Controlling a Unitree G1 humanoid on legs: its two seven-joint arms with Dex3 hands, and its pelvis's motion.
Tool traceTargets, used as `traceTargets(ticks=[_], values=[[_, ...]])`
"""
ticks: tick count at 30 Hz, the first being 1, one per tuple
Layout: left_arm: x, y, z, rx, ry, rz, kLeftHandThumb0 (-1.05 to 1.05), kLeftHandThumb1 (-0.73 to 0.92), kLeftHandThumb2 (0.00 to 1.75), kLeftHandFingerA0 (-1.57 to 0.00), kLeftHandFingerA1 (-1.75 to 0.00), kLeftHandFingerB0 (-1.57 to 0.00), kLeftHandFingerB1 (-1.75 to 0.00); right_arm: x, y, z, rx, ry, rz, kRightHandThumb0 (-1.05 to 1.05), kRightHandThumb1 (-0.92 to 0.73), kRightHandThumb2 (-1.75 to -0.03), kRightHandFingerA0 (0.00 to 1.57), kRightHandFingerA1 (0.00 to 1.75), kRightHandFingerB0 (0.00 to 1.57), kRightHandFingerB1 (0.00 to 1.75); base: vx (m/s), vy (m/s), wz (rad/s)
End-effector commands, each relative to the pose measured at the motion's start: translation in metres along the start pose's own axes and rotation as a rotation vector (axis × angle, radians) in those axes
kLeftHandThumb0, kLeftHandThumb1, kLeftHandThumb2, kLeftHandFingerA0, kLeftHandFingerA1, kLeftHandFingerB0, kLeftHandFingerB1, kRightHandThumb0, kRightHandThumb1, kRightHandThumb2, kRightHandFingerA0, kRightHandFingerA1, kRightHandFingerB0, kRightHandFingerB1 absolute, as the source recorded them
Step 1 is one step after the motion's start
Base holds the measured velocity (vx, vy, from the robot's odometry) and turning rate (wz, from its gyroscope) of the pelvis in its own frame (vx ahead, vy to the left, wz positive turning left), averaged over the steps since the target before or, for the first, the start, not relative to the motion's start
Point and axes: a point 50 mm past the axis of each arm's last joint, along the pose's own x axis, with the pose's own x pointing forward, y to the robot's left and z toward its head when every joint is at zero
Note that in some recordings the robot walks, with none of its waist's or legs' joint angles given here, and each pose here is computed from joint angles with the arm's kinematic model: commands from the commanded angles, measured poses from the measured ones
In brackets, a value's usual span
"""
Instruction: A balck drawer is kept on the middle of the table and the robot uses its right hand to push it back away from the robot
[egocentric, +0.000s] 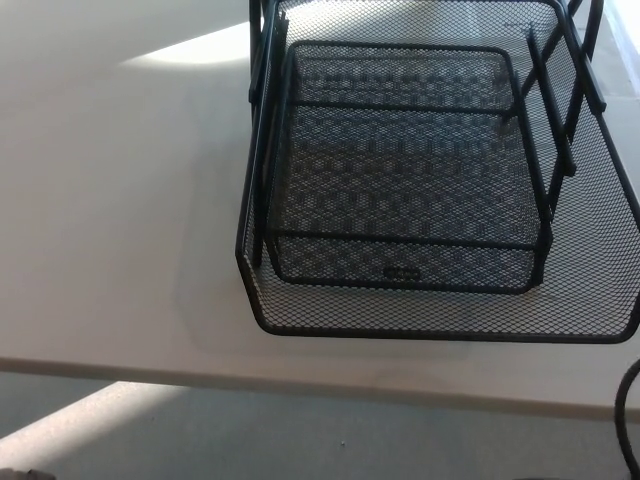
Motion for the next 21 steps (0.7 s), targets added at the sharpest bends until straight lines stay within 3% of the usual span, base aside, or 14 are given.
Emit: traceTargets(ticks=[1, 14, 21], values=[[-0.002, 0.005, -0.001, 0.026, 0.006, -0.008, -0.56, 0.71, 0.63, -0.49, -0.39, -0.32, -0.33, 0.003, -0.002, 0.002, 0.051, 0.008, 0.237, -0.48, -0.81, -0.65, 0.49, 0.44, 0.35, 0.34, 0.00, 0.000, 0.00], [-0.002, 0.004, 0.000, 0.015, 0.000, -0.010, -0.56, 0.71, 0.62, -0.49, -0.39, -0.32, -0.33, 0.015, -0.031, -0.021, 0.105, 0.090, 0.254, -0.47, -0.78, -0.64, 0.55, 0.44, 0.35, 0.35, 0.00, 0.000, 0.00], [-0.002, 0.004, 0.000, 0.017, 0.001, -0.010, -0.55, 0.74, 0.63, -0.50, -0.39, -0.33, -0.33, 0.014, -0.055, -0.030, 0.120, 0.141, 0.239, -0.47, -0.79, -0.64, 0.49, 0.42, 0.34, 0.35, 0.00, 0.000, 0.00]])
